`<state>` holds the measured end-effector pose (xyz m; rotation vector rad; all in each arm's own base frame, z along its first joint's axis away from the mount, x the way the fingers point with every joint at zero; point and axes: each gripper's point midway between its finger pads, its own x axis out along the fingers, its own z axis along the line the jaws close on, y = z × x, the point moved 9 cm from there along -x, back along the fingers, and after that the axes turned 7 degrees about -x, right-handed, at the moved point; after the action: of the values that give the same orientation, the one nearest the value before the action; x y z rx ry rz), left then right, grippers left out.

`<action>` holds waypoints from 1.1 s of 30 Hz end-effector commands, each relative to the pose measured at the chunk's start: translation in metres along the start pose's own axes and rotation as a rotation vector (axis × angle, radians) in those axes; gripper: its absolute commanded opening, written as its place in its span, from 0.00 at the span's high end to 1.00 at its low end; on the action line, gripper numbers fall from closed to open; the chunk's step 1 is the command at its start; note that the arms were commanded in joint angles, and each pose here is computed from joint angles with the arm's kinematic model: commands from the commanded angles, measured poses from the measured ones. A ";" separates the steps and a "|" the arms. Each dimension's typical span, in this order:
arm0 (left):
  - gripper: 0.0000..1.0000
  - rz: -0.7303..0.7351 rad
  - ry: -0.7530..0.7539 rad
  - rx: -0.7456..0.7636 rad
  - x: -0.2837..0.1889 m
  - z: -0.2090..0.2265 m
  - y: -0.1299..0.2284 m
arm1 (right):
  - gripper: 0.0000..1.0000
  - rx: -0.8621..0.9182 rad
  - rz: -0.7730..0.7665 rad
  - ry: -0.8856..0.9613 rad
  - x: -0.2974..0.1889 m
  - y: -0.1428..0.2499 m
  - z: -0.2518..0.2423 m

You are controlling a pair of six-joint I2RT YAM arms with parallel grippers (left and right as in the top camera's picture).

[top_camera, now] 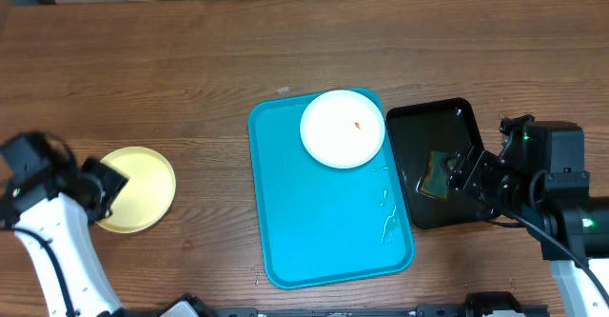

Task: Clean dirty plates on tray and stack at the side
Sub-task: 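Move left gripper to the rim of the remaining white plate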

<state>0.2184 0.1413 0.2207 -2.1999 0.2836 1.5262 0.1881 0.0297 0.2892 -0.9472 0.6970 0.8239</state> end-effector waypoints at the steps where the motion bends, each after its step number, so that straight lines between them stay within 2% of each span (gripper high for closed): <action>1: 0.48 0.047 0.182 0.321 -0.012 -0.058 0.023 | 0.34 -0.019 -0.036 0.003 -0.006 -0.005 0.002; 7: 0.40 0.077 0.320 0.867 -0.002 -0.140 0.107 | 0.33 -0.065 -0.020 0.025 -0.002 -0.007 0.000; 8: 0.33 0.063 0.315 0.924 0.001 -0.151 0.120 | 0.33 -0.063 -0.012 0.027 -0.001 -0.007 0.000; 12: 0.26 0.018 0.320 1.103 0.026 -0.190 0.171 | 0.33 -0.057 0.009 0.034 0.003 -0.007 -0.001; 13: 0.27 0.032 0.342 1.130 0.035 -0.198 0.184 | 0.33 -0.056 0.014 0.037 0.004 -0.007 -0.001; 14: 0.34 0.073 0.368 1.163 0.053 -0.209 0.206 | 0.33 -0.054 0.022 0.040 0.005 -0.007 -0.002; 15: 0.37 0.093 0.358 1.148 0.062 -0.211 0.214 | 0.33 -0.053 0.024 0.040 0.006 -0.007 -0.002; 17: 0.34 0.164 0.324 1.061 0.088 -0.213 0.233 | 0.33 -0.051 0.032 0.043 0.008 -0.008 -0.002; 21: 0.36 0.295 0.321 0.924 0.121 -0.215 0.257 | 0.34 -0.048 0.040 0.046 0.010 -0.008 -0.003; 26: 0.50 0.379 0.258 0.785 0.143 -0.208 0.267 | 0.34 -0.048 0.043 0.047 0.011 -0.008 -0.003; 28: 0.62 0.383 0.255 0.785 0.143 -0.207 0.267 | 0.33 -0.046 0.046 0.048 0.011 -0.008 -0.003; 30: 0.84 0.385 0.248 0.787 0.142 -0.206 0.267 | 0.34 -0.046 0.048 0.049 0.011 -0.008 -0.003; 33: 0.96 0.404 0.209 0.834 0.138 -0.200 0.265 | 0.34 -0.046 0.050 0.050 0.011 -0.007 -0.003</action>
<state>0.3326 -0.1750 0.0894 -1.6952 1.2012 1.0068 0.1980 0.0283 0.2746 -0.9670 0.7769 0.8748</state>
